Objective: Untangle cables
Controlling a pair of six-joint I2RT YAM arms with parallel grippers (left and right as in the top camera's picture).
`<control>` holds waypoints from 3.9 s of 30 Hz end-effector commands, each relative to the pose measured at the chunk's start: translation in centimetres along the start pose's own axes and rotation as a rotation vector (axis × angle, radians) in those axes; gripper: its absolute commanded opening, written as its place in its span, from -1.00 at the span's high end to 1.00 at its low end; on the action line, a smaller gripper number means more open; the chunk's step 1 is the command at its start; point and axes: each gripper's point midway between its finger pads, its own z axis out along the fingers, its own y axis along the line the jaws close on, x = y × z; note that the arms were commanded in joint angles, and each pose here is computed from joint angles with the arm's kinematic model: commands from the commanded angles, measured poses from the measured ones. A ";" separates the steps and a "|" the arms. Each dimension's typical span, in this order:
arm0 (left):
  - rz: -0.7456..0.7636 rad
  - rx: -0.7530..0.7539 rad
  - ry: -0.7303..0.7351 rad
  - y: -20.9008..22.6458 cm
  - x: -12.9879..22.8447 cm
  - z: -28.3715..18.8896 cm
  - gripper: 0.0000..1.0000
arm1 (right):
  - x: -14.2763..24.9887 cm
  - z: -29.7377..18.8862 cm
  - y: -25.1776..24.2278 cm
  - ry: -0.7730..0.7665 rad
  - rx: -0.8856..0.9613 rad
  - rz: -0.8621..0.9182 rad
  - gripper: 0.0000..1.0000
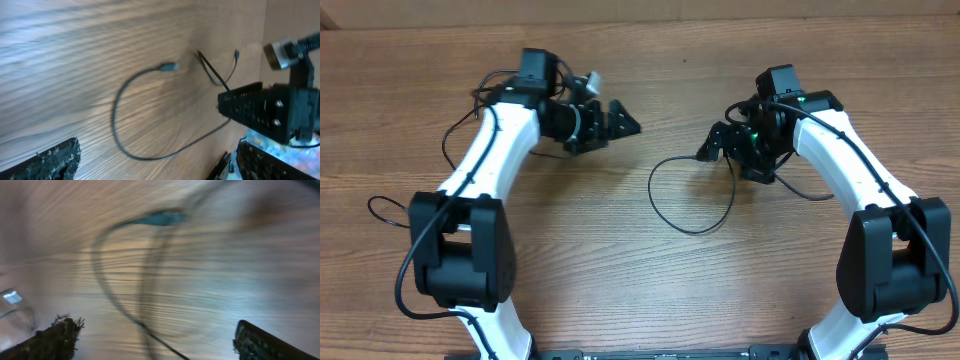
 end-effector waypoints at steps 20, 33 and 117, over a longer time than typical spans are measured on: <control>0.476 -0.357 0.034 -8.4 7.0 12.1 -0.99 | -1.1 -15.3 -13.3 -0.354 0.700 0.718 -1.00; 0.505 -0.395 -0.077 -11.0 7.6 15.2 -0.16 | -4.0 -15.7 -14.2 -0.453 0.628 0.753 -1.00; 0.282 -0.286 -0.130 -10.2 3.3 6.9 0.91 | -8.5 -16.1 -12.9 -0.623 0.500 0.747 -0.99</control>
